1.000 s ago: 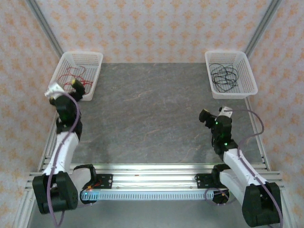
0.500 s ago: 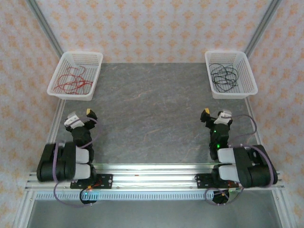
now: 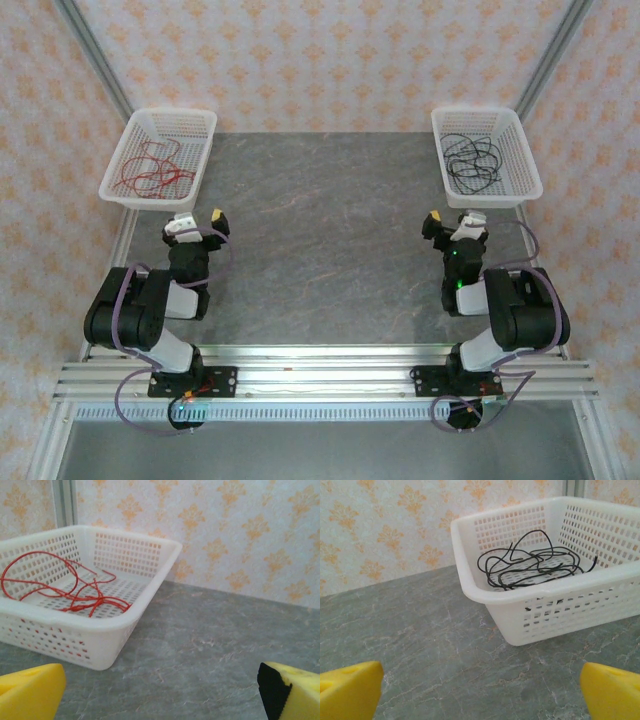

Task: Untangle the cables

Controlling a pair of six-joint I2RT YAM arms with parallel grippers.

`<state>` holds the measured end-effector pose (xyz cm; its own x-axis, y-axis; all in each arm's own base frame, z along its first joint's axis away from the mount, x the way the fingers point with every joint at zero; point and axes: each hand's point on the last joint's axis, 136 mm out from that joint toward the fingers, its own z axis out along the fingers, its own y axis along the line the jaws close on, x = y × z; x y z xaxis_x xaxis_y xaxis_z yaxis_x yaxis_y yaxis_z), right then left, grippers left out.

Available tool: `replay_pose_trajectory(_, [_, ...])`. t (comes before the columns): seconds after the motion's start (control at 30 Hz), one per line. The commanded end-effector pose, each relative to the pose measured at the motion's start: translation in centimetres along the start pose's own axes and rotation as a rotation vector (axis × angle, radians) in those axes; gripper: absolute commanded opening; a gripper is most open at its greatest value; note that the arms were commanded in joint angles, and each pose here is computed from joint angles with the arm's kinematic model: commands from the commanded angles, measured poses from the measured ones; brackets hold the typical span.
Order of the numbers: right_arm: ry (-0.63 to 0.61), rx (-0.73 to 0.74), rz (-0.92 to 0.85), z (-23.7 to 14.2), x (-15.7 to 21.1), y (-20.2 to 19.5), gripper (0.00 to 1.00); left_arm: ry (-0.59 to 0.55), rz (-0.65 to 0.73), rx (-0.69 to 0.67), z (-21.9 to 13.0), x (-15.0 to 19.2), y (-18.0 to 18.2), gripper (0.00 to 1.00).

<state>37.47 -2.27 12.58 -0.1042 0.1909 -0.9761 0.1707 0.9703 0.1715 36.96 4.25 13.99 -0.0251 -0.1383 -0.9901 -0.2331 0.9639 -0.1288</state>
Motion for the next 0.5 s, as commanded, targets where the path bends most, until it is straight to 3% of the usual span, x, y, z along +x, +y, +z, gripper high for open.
replay_pose_trajectory(0.0, [0.005, -0.003, -0.004, -0.1, 0.1, 0.0, 1.00, 0.037, 0.053, 0.017, 0.1, 0.7, -0.3, 0.99])
replay_pose_trajectory(0.37, [0.008, -0.005, -0.007, -0.1, 0.2, 0.1, 1.00, 0.042, 0.050, 0.023, 0.3, 0.8, -0.3, 0.99])
replay_pose_trajectory(0.47, [-0.037, 0.034, -0.026, -1.4, -1.7, 0.4, 1.00, 0.036, 0.052, 0.024, 0.2, 0.7, -0.3, 0.99])
